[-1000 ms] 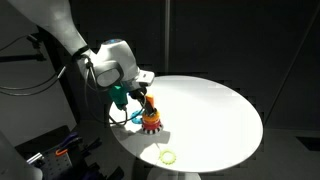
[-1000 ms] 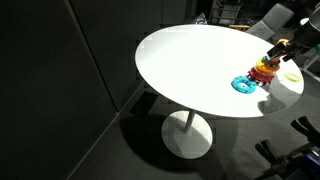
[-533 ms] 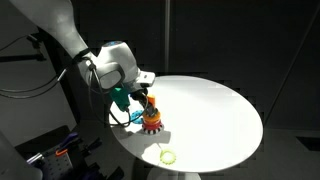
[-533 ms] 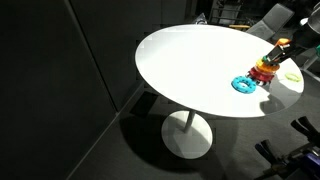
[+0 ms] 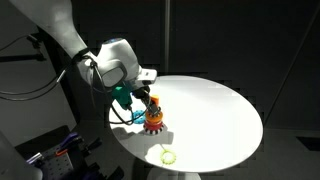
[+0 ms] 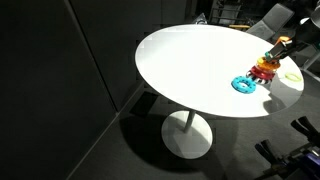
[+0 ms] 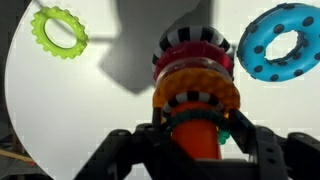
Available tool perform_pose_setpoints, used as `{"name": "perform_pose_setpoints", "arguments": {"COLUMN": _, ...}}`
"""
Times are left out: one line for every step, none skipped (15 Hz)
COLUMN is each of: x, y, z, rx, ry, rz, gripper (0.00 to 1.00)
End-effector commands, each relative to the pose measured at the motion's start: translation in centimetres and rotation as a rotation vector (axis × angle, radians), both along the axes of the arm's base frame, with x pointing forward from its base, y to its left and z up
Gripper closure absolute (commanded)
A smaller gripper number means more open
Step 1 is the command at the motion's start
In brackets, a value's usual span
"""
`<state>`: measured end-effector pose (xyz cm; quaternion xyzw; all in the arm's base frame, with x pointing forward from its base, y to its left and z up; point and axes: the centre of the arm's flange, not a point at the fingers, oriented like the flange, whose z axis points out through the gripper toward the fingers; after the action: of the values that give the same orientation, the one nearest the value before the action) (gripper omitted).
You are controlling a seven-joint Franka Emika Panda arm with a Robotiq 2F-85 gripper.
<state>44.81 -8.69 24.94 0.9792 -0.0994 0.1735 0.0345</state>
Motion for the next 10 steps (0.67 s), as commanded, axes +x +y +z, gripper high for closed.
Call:
{"name": "perform_pose_setpoints", "arguments": {"x": 0.0, "y": 0.9, "z": 2.2, "rx": -0.008, "ry": -0.026, "rz": -0.018, "gripper": 0.58}}
{"name": "perform_pose_setpoints", "arguments": {"x": 0.0, "y": 1.0, "z": 2.5, "rx": -0.006, "ry": -0.034, "rz": -0.021, "gripper": 0.58}}
{"name": "perform_pose_setpoints", "arguments": {"x": 0.0, "y": 1.2, "z": 2.8, "rx": -0.006, "ry": -0.041, "rz": -0.021, "gripper": 0.58}}
{"name": "perform_pose_setpoints", "arguments": {"x": 0.0, "y": 1.3, "z": 3.2, "rx": -0.005, "ry": -0.049, "rz": -0.023, "gripper": 0.58}}
{"name": "perform_pose_setpoints", "arguments": {"x": 0.0, "y": 1.4, "z": 3.7, "rx": -0.005, "ry": -0.056, "rz": -0.026, "gripper": 0.58}}
{"name": "perform_pose_setpoints", "arguments": {"x": 0.0, "y": 1.5, "z": 3.9, "rx": -0.004, "ry": -0.061, "rz": -0.029, "gripper": 0.58}}
{"name": "perform_pose_setpoints", "arguments": {"x": -0.1, "y": 1.6, "z": 4.3, "rx": -0.003, "ry": -0.066, "rz": -0.034, "gripper": 0.58}}
{"name": "perform_pose_setpoints", "arguments": {"x": -0.2, "y": 1.6, "z": 4.7, "rx": -0.003, "ry": -0.071, "rz": -0.04, "gripper": 0.58}}
{"name": "perform_pose_setpoints", "arguments": {"x": -0.3, "y": 1.6, "z": 5.1, "rx": 0.001, "ry": -0.072, "rz": -0.04, "gripper": 0.58}}
{"name": "perform_pose_setpoints", "arguments": {"x": -0.4, "y": 1.6, "z": 5.5, "rx": 0.002, "ry": -0.074, "rz": -0.046, "gripper": 0.58}}
